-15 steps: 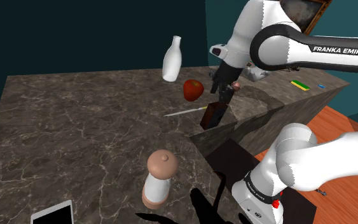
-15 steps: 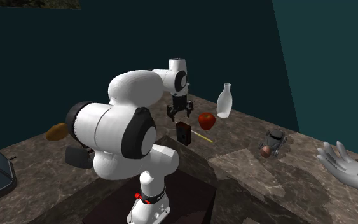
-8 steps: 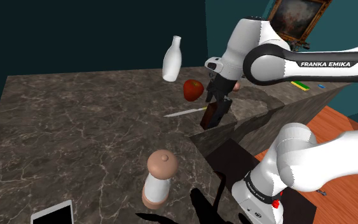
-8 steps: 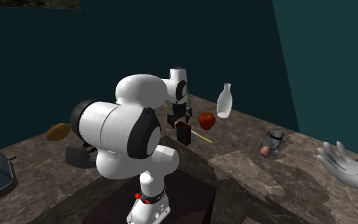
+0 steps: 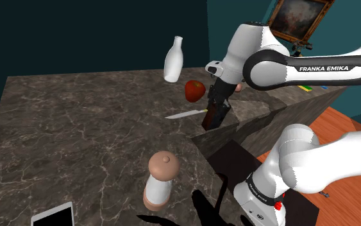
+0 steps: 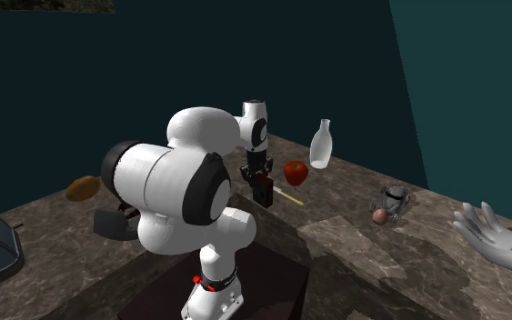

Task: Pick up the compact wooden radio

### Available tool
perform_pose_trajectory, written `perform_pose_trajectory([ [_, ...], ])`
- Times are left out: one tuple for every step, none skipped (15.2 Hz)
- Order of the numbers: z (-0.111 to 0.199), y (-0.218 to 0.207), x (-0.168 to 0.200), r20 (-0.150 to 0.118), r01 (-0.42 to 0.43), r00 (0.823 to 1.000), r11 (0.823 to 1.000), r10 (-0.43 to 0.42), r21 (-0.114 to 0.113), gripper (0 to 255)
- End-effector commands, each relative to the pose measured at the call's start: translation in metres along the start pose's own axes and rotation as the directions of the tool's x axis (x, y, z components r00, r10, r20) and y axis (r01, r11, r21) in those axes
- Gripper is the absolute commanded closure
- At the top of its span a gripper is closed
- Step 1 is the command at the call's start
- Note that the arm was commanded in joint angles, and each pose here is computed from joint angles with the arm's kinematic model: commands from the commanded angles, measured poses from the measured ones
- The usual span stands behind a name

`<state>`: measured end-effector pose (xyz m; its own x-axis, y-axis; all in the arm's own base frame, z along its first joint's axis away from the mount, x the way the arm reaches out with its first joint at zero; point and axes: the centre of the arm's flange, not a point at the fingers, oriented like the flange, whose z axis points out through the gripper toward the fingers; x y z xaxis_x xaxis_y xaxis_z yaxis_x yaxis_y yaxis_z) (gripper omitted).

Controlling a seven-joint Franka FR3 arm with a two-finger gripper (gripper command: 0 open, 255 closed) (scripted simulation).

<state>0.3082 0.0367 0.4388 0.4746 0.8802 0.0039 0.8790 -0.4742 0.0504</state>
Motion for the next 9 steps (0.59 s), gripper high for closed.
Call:
perform_pose_trajectory([
  [0.001,0.0,0.0,0.002,0.0,1.0,1.0,0.0,0.001,255],
  [0.001,0.0,0.0,0.002,0.0,1.0,1.0,0.0,0.001,255],
  [0.001,0.0,0.0,0.002,0.0,1.0,1.0,0.0,0.001,255],
  [0.001,0.0,-0.001,0.002,0.0,1.0,1.0,0.0,0.001,255],
  [0.001,-0.001,0.0,0.002,0.0,1.0,1.0,0.0,0.001,255],
  [-0.004,-0.001,0.0,0.002,0.0,1.0,1.0,0.0,0.001,255],
  [-0.009,0.0,0.0,0.002,0.0,1.0,1.0,0.0,0.001,255],
  [-0.015,0.0,0.0,0.002,0.0,1.0,1.0,0.0,0.001,255],
  [-0.02,0.0,0.0,0.002,0.0,1.0,1.0,0.0,0.001,255],
])
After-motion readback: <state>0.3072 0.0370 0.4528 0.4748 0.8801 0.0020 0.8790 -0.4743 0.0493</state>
